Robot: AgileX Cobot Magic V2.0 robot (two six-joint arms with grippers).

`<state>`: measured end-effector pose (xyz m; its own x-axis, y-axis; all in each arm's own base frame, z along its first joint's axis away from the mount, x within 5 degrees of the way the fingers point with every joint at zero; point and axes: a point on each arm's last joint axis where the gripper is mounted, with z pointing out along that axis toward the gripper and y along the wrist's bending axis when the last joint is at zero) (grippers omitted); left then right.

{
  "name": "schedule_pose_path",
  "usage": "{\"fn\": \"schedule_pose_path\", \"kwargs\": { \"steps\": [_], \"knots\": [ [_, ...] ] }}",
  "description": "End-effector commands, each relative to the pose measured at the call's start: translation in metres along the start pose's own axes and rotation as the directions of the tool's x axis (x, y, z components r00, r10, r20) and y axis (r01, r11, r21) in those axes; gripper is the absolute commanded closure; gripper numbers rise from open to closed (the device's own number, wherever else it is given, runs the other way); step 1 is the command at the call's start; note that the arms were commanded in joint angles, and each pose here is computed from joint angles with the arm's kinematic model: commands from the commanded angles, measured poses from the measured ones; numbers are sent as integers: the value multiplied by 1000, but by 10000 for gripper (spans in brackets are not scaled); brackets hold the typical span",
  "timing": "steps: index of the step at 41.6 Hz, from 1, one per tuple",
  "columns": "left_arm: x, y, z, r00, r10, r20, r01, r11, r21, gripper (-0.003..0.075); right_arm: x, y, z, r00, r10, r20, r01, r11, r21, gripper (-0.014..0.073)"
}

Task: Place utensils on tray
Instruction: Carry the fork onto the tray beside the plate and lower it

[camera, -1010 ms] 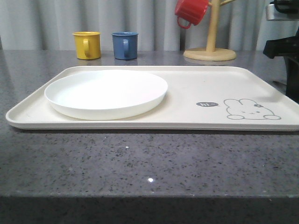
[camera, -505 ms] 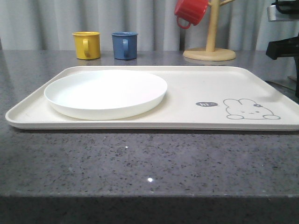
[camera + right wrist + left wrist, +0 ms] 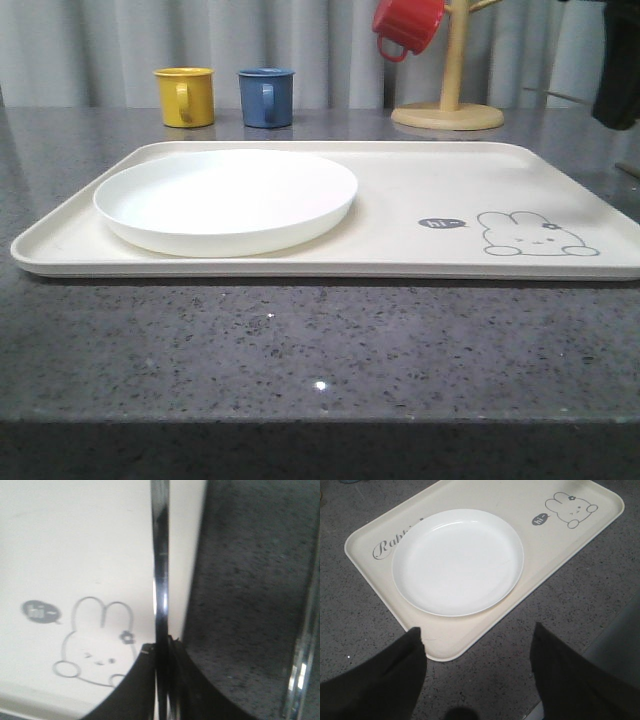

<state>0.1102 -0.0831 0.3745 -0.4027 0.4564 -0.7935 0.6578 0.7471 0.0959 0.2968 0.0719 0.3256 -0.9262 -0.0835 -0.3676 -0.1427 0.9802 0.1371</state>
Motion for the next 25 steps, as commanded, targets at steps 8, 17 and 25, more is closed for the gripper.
{"fn": "schedule_pose_path", "kwargs": {
  "steps": [8,17,25],
  "knots": [
    [-12,0,-7,995,-8,102,8,1000,-3,281,-17,66,-16,995,-89,52,95,987,-131,609],
    [-12,0,-7,995,-8,102,8,1000,-3,281,-35,88,14,998,20,-54,-23,998,-59,609],
    [-12,0,-7,995,-8,102,8,1000,-3,281,-47,97,39,989,129,-77,-133,990,-43,609]
  ]
}}
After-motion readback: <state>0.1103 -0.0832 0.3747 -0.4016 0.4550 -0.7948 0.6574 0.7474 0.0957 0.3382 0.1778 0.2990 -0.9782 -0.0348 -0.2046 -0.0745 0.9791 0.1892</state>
